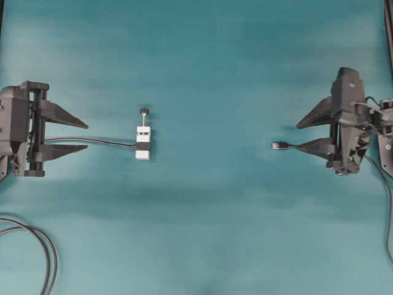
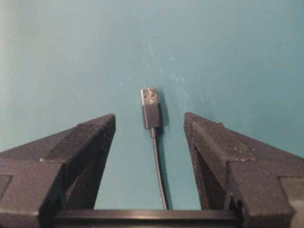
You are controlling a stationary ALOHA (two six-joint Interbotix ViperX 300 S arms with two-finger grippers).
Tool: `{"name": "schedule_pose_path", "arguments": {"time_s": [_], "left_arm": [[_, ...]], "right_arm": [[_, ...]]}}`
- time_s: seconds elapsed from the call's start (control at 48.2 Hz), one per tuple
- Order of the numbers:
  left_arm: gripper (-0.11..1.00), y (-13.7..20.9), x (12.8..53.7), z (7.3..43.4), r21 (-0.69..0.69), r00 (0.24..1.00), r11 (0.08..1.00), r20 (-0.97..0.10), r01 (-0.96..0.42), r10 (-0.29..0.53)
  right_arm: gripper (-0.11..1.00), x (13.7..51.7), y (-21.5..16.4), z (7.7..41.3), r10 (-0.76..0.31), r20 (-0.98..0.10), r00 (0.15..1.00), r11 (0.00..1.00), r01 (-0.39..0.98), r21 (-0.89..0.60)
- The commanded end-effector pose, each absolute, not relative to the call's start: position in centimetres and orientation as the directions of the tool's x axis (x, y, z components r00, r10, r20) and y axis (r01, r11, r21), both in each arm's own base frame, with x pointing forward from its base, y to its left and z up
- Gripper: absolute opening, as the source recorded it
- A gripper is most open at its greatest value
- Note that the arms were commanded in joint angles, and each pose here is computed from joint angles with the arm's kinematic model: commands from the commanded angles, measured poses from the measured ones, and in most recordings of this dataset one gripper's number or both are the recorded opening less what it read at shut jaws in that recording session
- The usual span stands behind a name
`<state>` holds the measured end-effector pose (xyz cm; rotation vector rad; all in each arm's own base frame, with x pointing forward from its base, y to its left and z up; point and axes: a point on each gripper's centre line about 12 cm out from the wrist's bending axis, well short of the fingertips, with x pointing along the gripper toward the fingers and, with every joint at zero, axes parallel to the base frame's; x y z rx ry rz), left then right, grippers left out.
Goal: Insert the USB cable into the female connector supported by the left arm.
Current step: 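Lower the right gripper over the black USB plug and close on it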
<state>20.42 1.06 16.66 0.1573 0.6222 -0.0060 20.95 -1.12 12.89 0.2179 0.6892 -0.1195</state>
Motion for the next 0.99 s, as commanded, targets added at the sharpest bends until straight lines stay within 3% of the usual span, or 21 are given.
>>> {"name": "schedule_pose_path", "arguments": {"time_s": [0.0, 0.518, 0.974], "left_arm": [[0.56, 1.1, 20.9, 17.3, 0.157, 0.826, 0.986, -0.562, 0.056, 0.043], [0.56, 1.1, 20.9, 17.3, 0.156, 0.824, 0.986, -0.564, 0.056, 0.042], [0.56, 1.1, 20.8, 17.1, 0.155, 0.822, 0.986, -0.568, 0.057, 0.042]], "right_arm": [[0.63, 22.1, -1.1, 13.3, -0.035, -0.619, 0.785, 0.972, 0.17, 0.161], [0.63, 24.6, -1.3, 10.6, -0.028, -0.699, 0.715, 0.974, 0.176, 0.14], [0.63, 23.6, -1.1, 9.6, -0.025, -0.745, 0.666, 0.973, 0.188, 0.136]]}}
